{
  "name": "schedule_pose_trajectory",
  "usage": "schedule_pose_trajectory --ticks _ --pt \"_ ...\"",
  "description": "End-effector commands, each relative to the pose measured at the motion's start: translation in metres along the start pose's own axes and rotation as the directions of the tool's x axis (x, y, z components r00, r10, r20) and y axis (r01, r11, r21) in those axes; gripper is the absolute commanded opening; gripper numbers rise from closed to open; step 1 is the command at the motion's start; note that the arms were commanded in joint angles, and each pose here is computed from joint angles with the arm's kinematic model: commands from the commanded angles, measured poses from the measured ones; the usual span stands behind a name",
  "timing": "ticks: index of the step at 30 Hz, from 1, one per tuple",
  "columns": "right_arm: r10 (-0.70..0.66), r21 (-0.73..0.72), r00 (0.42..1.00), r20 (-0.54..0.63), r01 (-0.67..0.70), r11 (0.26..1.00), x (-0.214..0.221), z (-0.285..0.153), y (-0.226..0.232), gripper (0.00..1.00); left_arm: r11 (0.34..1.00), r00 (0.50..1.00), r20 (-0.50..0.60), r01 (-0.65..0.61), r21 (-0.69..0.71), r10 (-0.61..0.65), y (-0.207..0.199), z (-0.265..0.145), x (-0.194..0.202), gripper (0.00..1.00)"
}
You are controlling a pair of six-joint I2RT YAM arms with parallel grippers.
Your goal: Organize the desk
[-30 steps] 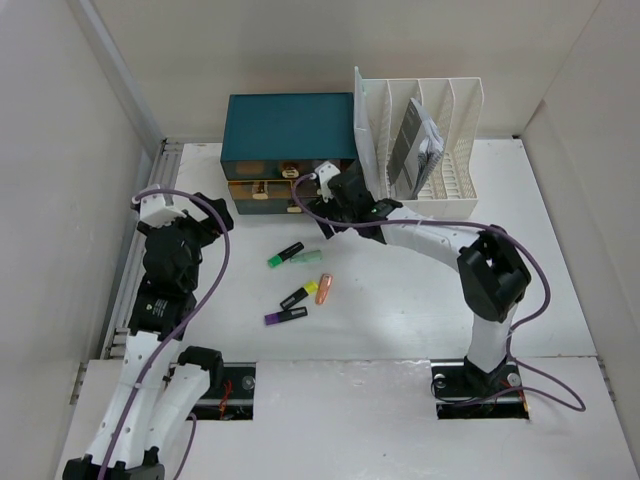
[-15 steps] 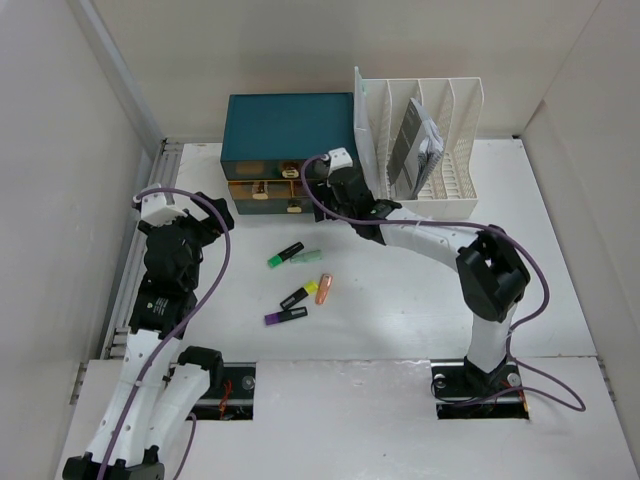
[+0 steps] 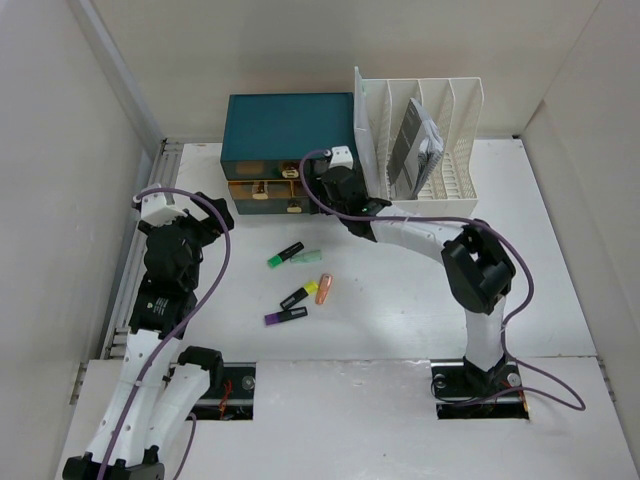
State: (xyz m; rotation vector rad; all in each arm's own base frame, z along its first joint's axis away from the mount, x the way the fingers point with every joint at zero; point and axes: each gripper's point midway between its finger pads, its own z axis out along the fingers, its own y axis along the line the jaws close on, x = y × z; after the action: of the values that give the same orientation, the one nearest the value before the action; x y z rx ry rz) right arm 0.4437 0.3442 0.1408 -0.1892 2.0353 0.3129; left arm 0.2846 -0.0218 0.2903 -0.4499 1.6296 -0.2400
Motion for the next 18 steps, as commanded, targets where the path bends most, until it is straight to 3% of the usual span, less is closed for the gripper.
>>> schedule_pose_trajectory --ticks 1,12,18 --pt "0.090 0.035 0.988 0.126 -0.095 0.995 -0.043 0.001 0.001 0.75 1.000 0.999 0.039 0.002 0.014 -0.002 -0.003 0.001 -0.009 0.96" --pt "0.123 0.107 0.981 0.149 -0.139 0.984 -0.056 0.004 -0.006 0.76 1.000 1.000 0.031 -0.001 0.010 0.001 -0.001 0.001 -0.005 0.96" --pt "0.129 0.101 0.982 0.138 -0.143 0.985 -0.051 0.007 -0.004 0.61 1.000 0.999 0.035 -0.001 0.002 0.001 0.000 0.002 -0.005 0.96"
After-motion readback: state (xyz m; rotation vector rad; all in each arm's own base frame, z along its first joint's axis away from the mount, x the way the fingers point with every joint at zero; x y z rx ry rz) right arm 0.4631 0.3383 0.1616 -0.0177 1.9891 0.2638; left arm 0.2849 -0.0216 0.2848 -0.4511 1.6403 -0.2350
